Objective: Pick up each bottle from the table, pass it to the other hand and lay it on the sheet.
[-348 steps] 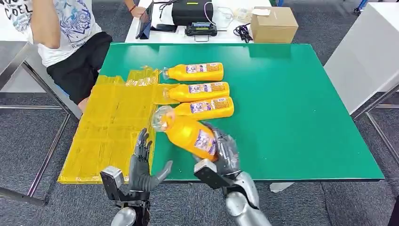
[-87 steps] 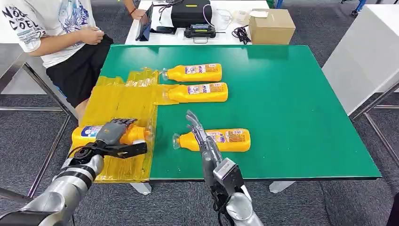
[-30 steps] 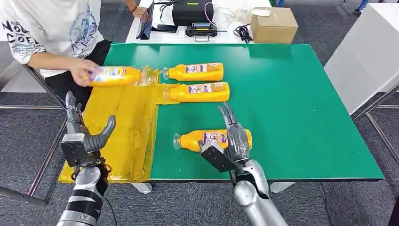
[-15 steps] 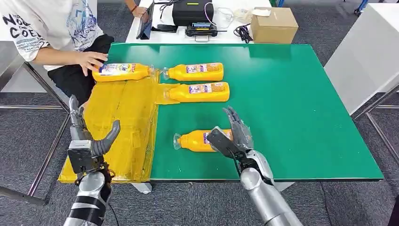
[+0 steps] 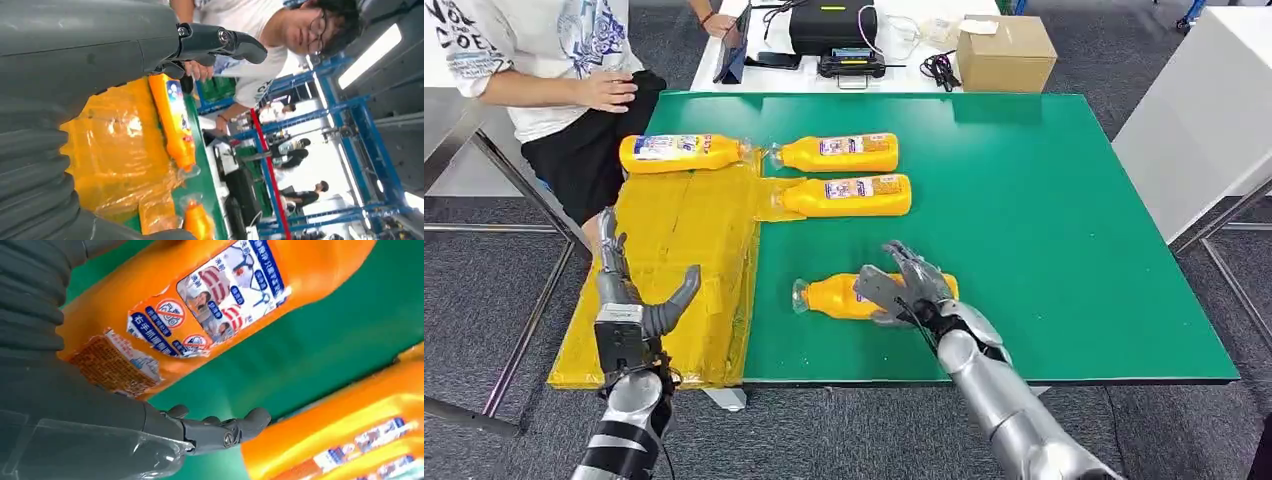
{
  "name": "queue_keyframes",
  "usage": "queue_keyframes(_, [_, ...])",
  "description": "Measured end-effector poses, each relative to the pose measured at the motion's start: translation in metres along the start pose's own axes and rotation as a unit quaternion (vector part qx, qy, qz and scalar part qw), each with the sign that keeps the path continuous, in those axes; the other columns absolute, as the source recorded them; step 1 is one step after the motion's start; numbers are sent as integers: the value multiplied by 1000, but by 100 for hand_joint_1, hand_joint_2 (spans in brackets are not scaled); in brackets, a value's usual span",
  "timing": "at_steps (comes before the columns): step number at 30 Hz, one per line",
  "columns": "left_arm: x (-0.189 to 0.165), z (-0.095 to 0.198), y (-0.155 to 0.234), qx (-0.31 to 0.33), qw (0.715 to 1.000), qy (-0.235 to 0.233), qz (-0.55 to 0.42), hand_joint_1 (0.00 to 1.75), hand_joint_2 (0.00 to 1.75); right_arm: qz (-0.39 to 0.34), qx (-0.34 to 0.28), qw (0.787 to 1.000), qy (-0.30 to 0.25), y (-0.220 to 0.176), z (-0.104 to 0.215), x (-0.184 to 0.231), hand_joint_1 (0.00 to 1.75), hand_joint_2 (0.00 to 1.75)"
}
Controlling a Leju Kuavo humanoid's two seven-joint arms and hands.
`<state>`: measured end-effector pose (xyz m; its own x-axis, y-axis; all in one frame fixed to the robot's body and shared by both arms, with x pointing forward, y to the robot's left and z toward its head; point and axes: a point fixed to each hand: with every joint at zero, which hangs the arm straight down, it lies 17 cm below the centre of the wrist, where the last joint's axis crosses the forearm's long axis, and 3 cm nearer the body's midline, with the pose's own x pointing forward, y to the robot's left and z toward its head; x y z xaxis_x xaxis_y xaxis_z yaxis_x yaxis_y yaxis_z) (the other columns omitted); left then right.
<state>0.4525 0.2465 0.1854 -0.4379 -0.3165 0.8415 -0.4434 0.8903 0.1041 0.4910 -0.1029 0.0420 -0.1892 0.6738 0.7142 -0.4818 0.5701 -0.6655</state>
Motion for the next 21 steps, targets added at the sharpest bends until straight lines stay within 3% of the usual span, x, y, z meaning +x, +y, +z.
queue_keyframes(13, [-7, 1, -22, -21, 999, 18, 20, 0, 175, 71, 122, 990, 10, 10, -5, -8, 0, 175])
queue_keyframes(21, [-10, 3, -28, -26, 999, 25, 22, 0, 175, 93, 140, 986, 16, 12, -5, -13, 0, 175])
